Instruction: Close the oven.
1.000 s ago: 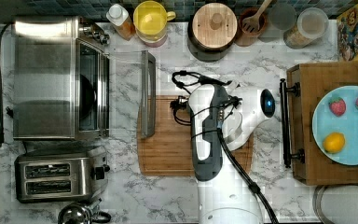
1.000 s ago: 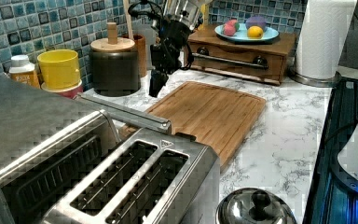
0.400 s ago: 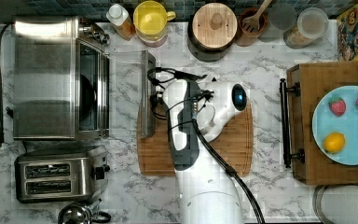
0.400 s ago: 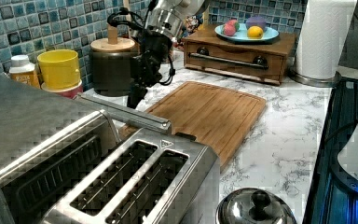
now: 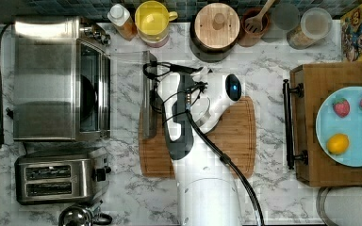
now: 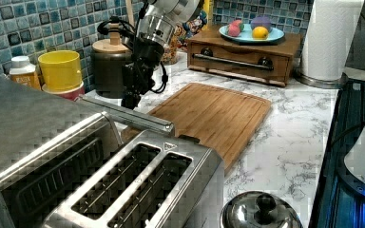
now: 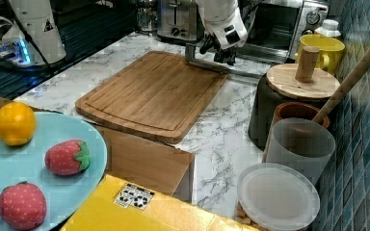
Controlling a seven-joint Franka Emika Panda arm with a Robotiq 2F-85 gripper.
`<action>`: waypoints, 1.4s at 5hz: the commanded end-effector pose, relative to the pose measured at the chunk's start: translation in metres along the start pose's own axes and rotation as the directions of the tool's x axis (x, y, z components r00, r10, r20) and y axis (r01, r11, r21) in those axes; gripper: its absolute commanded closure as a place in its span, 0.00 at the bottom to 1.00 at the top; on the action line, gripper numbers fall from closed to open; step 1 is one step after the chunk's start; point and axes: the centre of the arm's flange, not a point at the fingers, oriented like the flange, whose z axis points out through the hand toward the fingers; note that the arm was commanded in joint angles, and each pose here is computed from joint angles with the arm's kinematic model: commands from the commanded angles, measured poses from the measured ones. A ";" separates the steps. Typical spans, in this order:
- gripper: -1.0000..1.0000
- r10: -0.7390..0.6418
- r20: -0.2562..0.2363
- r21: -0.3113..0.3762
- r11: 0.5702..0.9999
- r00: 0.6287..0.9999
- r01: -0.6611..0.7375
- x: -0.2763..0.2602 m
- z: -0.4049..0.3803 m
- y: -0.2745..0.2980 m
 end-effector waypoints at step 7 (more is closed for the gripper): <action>1.00 -0.277 0.118 0.210 0.946 0.954 0.249 -0.011 -0.023 -0.233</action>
